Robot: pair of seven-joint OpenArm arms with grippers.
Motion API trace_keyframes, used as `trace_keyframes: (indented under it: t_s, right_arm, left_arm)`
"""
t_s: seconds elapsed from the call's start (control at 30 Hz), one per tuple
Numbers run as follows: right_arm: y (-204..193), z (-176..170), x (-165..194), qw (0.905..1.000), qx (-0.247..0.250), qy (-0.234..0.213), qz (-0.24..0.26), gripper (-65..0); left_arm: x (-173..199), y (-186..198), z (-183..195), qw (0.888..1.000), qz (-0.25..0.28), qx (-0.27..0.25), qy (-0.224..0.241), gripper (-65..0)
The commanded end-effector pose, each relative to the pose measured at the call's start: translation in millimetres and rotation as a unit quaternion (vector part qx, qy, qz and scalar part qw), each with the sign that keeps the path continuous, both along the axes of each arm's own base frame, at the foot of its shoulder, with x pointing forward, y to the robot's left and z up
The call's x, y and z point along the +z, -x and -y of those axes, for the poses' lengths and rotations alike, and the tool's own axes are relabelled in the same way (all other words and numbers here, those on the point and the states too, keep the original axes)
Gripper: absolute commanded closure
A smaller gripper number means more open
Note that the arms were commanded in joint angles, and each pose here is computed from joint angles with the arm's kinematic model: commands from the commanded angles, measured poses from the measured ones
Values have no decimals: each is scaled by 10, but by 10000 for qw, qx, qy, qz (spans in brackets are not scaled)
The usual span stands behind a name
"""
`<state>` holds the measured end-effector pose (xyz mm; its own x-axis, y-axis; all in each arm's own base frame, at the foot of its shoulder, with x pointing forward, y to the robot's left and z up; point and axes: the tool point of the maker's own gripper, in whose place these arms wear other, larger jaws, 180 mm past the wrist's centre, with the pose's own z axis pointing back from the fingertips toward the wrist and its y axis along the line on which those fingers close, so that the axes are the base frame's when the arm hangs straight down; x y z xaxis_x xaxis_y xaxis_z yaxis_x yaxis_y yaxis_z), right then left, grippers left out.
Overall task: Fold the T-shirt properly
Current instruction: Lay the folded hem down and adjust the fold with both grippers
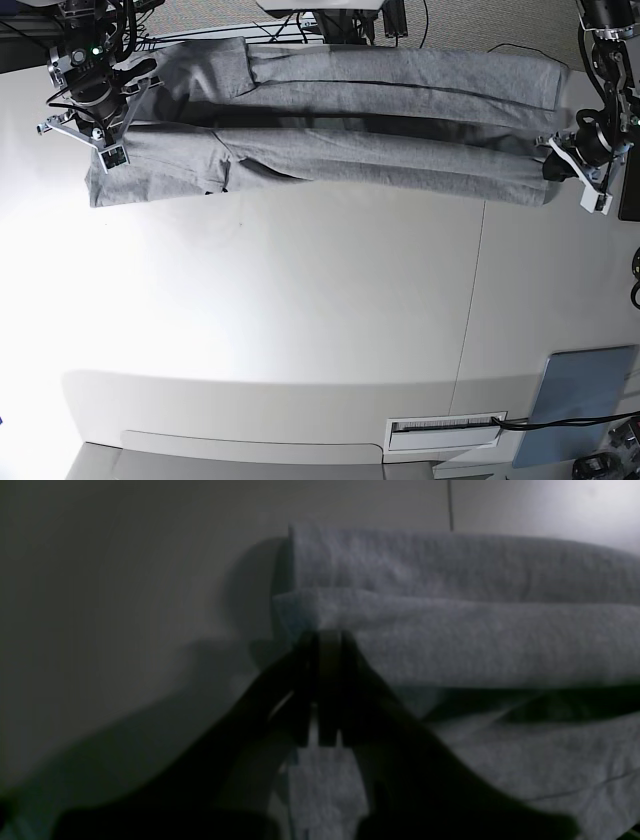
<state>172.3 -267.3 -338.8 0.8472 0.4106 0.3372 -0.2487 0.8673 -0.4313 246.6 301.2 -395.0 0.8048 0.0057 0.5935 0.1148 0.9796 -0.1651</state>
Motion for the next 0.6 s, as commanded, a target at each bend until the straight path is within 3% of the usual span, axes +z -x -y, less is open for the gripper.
trace_keyframes:
  t_s: [0.0,0.57]
  right_arm:
    - [-12,50,72,9999,-11,116,57,0]
    - [128,56,2,9998,-83,97,-161,0]
  left_arm:
    - [122,-75,-91,9998,149,-23,-156,0]
    - [84,-37,-142,9994,19,-50,-348,0]
